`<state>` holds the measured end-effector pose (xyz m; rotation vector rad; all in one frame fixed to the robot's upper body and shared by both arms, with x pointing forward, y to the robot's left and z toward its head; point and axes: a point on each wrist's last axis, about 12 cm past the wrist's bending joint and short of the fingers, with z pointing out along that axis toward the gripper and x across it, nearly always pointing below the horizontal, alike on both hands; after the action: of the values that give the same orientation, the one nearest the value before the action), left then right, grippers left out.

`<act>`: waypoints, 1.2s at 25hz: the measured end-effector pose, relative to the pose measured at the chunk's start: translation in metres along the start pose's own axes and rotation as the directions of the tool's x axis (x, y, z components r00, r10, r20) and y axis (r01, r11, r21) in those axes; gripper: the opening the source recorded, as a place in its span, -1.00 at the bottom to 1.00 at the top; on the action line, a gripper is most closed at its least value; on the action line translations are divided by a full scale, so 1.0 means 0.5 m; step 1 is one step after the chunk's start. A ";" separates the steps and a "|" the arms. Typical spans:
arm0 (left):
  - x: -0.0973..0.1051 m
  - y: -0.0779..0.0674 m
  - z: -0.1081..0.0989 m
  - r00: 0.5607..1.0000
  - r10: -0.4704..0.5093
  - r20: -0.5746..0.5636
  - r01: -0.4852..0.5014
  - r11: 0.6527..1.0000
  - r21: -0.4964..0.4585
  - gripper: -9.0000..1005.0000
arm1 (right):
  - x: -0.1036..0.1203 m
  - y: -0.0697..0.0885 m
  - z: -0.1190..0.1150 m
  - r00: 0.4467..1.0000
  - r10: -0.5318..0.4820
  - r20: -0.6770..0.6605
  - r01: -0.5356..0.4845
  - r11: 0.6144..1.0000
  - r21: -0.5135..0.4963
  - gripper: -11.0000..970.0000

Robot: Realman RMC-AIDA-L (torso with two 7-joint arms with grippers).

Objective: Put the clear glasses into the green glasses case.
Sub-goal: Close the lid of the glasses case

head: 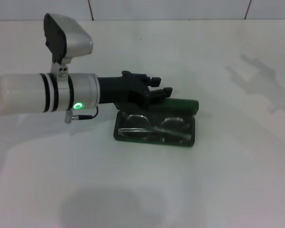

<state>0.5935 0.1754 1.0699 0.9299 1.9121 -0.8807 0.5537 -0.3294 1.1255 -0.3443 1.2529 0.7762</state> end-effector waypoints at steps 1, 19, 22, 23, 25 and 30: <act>0.003 -0.001 -0.003 1.000 0.001 0.002 -0.001 1.000 0.004 -0.08 | 0.000 0.000 0.000 1.000 -0.001 0.000 0.001 1.000 0.001 0.25; 0.068 -0.026 -0.039 0.998 0.035 0.053 -0.036 0.999 0.021 -0.08 | 0.000 -0.004 0.034 1.000 -0.016 -0.019 0.016 1.000 -0.006 0.26; 0.067 -0.028 -0.041 0.997 0.040 0.069 -0.042 0.999 0.027 -0.08 | 0.000 -0.005 0.037 1.000 -0.023 -0.022 0.022 1.000 -0.007 0.26; 0.067 -0.028 -0.041 0.997 0.038 0.071 -0.040 0.999 0.027 -0.08 | 0.000 -0.005 0.038 0.999 -0.026 -0.022 0.026 1.000 -0.007 0.25; 0.068 -0.028 -0.042 0.997 0.038 0.070 -0.040 0.999 0.027 -0.07 | 0.000 -0.005 0.038 0.999 -0.031 -0.023 0.031 1.000 -0.006 0.25; 0.071 -0.028 -0.043 0.996 0.055 0.064 -0.057 0.998 0.027 -0.07 | 0.001 -0.007 0.041 0.999 -0.038 -0.027 0.038 0.999 0.000 0.25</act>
<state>0.5598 0.1961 1.0510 0.9567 1.8151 -0.8962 0.5708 -0.3189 1.1308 -0.3783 1.2684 0.7415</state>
